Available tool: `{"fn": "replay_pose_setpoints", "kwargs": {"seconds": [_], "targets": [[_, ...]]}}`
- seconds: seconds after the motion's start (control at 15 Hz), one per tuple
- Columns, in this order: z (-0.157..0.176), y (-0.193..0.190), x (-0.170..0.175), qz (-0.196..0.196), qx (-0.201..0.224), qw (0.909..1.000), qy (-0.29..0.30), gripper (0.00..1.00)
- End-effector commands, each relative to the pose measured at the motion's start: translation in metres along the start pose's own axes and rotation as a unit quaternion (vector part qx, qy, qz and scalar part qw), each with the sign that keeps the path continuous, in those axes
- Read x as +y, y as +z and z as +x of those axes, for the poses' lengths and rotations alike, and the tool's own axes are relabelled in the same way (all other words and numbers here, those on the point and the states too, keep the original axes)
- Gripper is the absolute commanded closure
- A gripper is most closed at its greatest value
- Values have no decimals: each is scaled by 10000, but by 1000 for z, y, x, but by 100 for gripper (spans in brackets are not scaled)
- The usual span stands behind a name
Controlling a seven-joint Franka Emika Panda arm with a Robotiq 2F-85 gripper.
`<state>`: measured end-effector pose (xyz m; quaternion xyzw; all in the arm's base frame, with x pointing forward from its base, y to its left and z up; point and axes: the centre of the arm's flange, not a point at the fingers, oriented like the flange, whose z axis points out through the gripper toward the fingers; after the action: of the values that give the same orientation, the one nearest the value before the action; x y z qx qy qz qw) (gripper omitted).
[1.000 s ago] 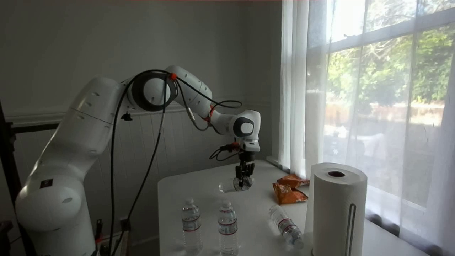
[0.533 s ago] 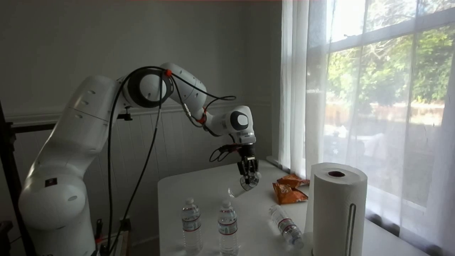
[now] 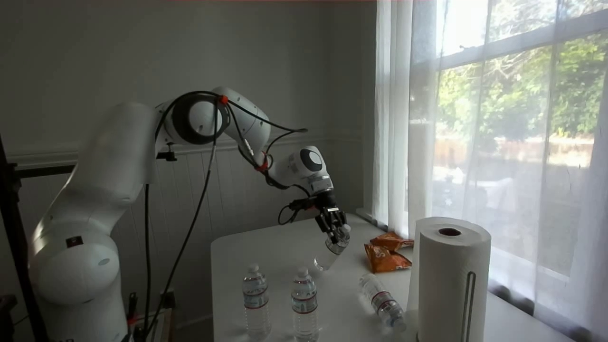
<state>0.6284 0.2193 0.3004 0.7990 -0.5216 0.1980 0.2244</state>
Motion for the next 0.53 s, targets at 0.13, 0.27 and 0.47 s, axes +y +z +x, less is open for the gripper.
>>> {"fn": "replay_pose_setpoints", "kwargs": {"seconds": [0.13,0.27,0.47], "targets": [[-16,-2,6,-168,932,9951,296,76],[-22,4,4,-202,1182,9921,361,76],[-31,14,1,-263,1420,9888,384,76]]}}
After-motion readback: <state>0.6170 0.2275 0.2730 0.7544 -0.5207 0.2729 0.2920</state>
